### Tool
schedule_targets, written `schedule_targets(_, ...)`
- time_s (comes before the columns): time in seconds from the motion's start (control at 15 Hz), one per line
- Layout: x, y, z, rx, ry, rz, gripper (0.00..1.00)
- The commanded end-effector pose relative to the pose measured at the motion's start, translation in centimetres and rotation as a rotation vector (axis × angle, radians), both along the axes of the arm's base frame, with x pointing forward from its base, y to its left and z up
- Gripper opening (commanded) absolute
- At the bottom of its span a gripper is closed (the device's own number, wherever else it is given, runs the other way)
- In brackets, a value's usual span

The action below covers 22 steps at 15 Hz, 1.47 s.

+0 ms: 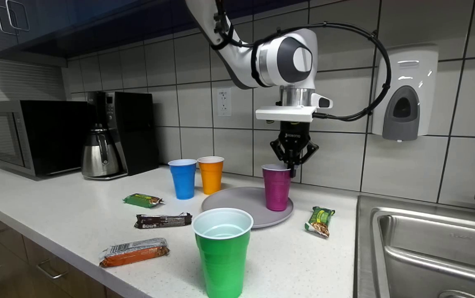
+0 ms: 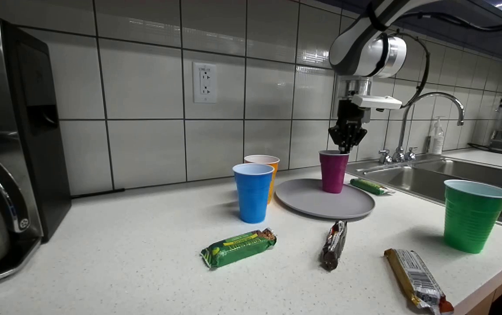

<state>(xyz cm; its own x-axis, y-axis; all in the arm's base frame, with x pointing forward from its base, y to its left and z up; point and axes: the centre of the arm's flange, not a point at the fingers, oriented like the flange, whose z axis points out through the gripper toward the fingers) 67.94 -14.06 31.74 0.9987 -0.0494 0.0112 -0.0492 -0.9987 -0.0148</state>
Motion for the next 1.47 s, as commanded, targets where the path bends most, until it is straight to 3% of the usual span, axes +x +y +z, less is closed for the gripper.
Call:
schedule_targets(0.0, 0.1, -0.1, 1.1, 0.013, 0.004, 0.024, 0.01)
schedule_targets(1.4, 0.8, -3.3, 4.4, 0.014, -0.068, 0.024, 0.01)
